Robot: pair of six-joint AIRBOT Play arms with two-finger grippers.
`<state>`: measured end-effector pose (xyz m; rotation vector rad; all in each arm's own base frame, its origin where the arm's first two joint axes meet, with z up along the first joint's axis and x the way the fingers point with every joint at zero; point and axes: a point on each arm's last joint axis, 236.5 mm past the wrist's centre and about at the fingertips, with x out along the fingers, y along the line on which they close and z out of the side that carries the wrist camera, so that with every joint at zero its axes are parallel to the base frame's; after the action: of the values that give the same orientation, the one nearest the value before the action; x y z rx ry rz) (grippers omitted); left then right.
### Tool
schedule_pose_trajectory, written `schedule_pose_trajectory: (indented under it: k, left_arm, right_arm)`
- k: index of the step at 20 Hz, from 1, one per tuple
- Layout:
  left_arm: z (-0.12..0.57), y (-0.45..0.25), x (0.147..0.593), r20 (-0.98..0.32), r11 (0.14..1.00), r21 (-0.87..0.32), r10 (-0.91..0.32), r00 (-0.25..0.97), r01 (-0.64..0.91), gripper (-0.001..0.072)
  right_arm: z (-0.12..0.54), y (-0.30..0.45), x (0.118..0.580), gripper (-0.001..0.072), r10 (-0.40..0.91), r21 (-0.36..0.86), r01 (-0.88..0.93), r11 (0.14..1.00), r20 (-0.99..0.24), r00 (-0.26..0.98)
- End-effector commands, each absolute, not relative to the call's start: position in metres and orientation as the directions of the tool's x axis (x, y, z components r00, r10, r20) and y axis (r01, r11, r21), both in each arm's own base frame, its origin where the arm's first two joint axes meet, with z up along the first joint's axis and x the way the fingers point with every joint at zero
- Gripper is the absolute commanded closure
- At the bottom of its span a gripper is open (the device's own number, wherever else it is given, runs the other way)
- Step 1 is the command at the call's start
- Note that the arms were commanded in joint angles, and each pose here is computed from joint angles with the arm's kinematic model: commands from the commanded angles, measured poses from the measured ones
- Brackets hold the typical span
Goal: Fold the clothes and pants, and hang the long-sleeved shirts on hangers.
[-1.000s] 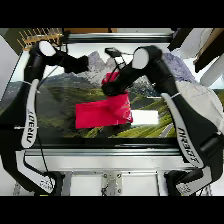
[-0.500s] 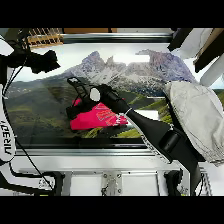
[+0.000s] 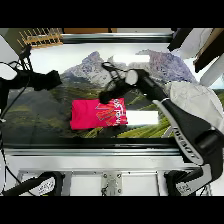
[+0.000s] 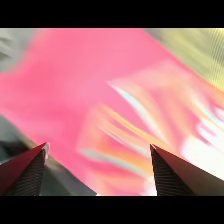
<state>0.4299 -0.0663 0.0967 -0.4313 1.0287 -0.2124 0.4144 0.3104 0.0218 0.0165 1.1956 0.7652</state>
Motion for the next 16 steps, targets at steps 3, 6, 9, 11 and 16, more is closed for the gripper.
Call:
schedule_pose_trajectory:
  k: [3,6,9,11,16]
  left_arm:
    - [0.068,-0.112,0.389,-0.775,0.899,-0.435,-0.403,0.487,0.052,0.0702]
    - [0.062,-0.128,0.378,-0.776,0.897,-0.434,-0.421,0.470,0.086,0.0702]
    - [0.063,-0.137,0.376,-0.773,0.894,-0.435,-0.432,0.464,0.107,0.0702]
    - [0.064,-0.137,0.378,-0.769,0.894,-0.435,-0.431,0.473,0.108,0.0702]
    - [0.065,-0.137,0.380,-0.766,0.894,-0.434,-0.429,0.479,0.107,0.0702]
  right_arm:
    - [-0.052,0.170,0.399,0.0001,0.518,0.508,-0.127,0.852,-0.853,0.064]
    - [-0.082,0.167,0.404,0.0001,0.593,0.596,0.016,0.803,-0.802,0.078]
    - [-0.092,0.204,0.409,0.0001,0.684,0.686,0.003,0.728,-0.726,0.074]
    - [-0.096,0.236,0.415,0.0001,0.733,0.736,0.000,0.677,-0.674,0.095]
    - [-0.100,0.311,0.389,0.0060,0.797,0.796,-0.039,0.604,-0.604,0.029]
